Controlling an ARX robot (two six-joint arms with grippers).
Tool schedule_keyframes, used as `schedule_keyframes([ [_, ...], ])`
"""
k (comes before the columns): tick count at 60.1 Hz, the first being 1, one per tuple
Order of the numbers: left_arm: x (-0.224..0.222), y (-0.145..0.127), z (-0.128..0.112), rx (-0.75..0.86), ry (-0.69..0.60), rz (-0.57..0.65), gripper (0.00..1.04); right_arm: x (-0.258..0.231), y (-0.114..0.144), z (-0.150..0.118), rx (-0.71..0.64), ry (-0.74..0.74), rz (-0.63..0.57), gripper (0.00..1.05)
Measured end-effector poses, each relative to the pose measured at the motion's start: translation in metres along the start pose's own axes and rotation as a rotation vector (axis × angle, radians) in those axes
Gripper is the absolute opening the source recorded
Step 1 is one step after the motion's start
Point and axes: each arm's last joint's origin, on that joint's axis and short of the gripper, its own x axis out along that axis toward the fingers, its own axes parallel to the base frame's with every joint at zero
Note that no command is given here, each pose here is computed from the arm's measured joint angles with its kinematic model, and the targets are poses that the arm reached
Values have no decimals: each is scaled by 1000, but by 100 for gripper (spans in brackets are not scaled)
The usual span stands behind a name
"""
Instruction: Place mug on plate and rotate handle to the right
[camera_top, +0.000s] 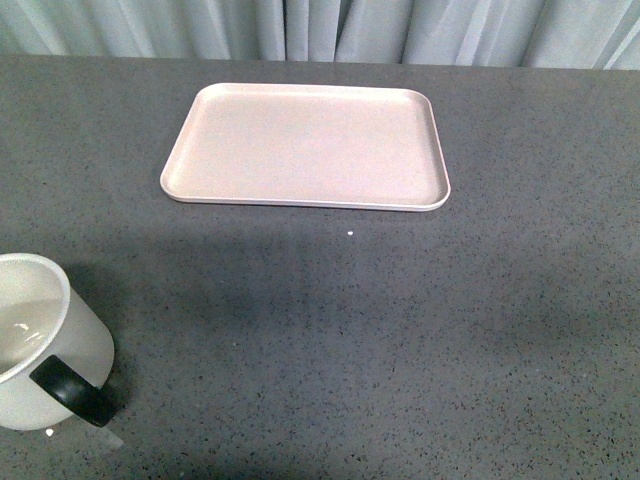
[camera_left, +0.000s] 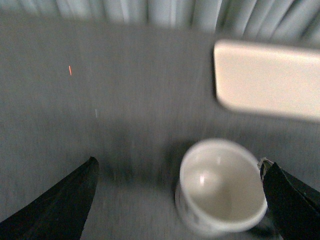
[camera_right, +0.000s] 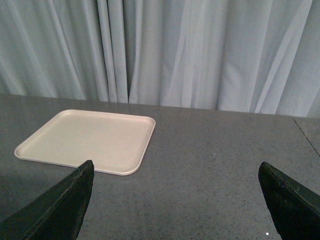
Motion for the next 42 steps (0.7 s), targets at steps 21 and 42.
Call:
schedule_keyframes([
  [21,75,-2,22,13,193,29,95,0,0,0,0,0,0,95],
  [42,90,-7,16,-7,261,45,95,0,0,0,0,0,0,96],
])
